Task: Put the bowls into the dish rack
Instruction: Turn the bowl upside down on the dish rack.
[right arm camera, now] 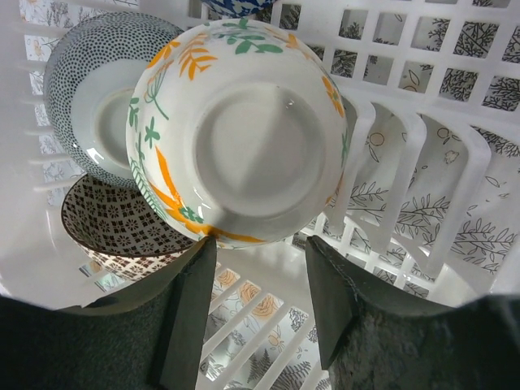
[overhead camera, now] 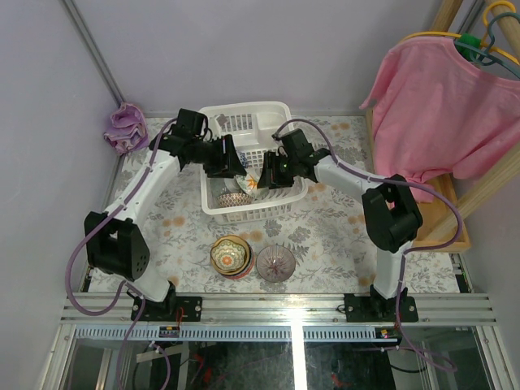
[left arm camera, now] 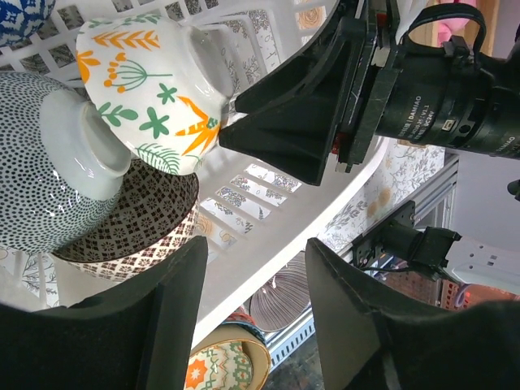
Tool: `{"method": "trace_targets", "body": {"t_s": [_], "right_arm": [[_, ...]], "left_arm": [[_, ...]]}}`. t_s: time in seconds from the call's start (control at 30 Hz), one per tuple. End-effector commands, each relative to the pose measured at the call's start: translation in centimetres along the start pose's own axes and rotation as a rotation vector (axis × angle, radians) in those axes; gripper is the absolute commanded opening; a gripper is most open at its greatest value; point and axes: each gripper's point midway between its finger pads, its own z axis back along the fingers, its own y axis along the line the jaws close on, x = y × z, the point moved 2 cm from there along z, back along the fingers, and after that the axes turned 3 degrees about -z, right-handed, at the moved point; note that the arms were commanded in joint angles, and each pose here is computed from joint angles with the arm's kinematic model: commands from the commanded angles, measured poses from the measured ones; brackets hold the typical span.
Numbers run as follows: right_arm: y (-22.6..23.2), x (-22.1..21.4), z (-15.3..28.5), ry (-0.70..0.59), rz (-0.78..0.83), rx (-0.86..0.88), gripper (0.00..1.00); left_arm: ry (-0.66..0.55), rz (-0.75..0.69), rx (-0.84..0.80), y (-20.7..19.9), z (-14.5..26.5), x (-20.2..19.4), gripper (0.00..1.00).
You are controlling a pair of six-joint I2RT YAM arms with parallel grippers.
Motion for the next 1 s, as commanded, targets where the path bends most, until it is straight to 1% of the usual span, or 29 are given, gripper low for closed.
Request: {"method": "trace_targets", "body": {"t_s": [0.0,0.07,0.17,0.37,0.47,0.57,0.67,0.77,0.8,0.83,0.9,0.93,0.97], "right_arm": [[0.7,0.2,0.2,-0.007,0.039,0.000,0.55],[0.9,0.4,0.7,-0.016,0.046,0.000,0.55],[1.8,1.6,2.3,-0.066,0.068,0.001,0.56],[3.9,3.6,5.8,-0.154,0.099,0.010,0.62],[4.9,4.2,8.4,-0.207,0.110,0.011,0.66],[5.9,4.1,12.3,-0.279,0.111,0.017,0.68],[6.4,3.4,16.5,-0.355,0.098,0.018,0.69],[6.3,1.6,20.1,-0.410,0.078,0.016,0.70],[6.2,1.0,21.2,-0.422,0.070,0.018,0.70],[6.3,0.3,22.5,-0.442,0.065,0.029,0.70],[6.0,-1.1,23.9,-0.449,0.047,0.037,0.70],[5.8,-1.8,24.5,-0.451,0.037,0.037,0.70],[5.5,-2.5,24.8,-0.448,0.027,0.034,0.70]], "left_arm": [[-0.042,0.013,-0.018,-0.7,1.0,0.2,0.51],[-0.045,0.008,-0.022,-1.0,1.2,0.0,0.52],[-0.055,0.005,-0.022,-1.2,1.7,-0.3,0.52],[-0.056,-0.010,-0.019,-1.9,2.3,-0.9,0.53],[-0.049,-0.033,-0.019,-2.6,2.5,-1.6,0.54],[-0.044,-0.058,-0.015,-3.5,2.9,-2.6,0.57],[-0.031,-0.081,-0.003,-4.3,3.5,-3.8,0.59],[-0.005,-0.100,0.023,-4.9,3.8,-5.7,0.61],[0.001,-0.112,0.031,-5.3,3.9,-6.4,0.66],[0.013,-0.126,0.042,-5.7,3.9,-7.3,0.68],[0.033,-0.141,0.060,-6.2,3.8,-8.9,0.69],[0.044,-0.147,0.069,-6.3,3.7,-9.7,0.71],[0.056,-0.148,0.076,-6.3,3.7,-10.5,0.76]]}}
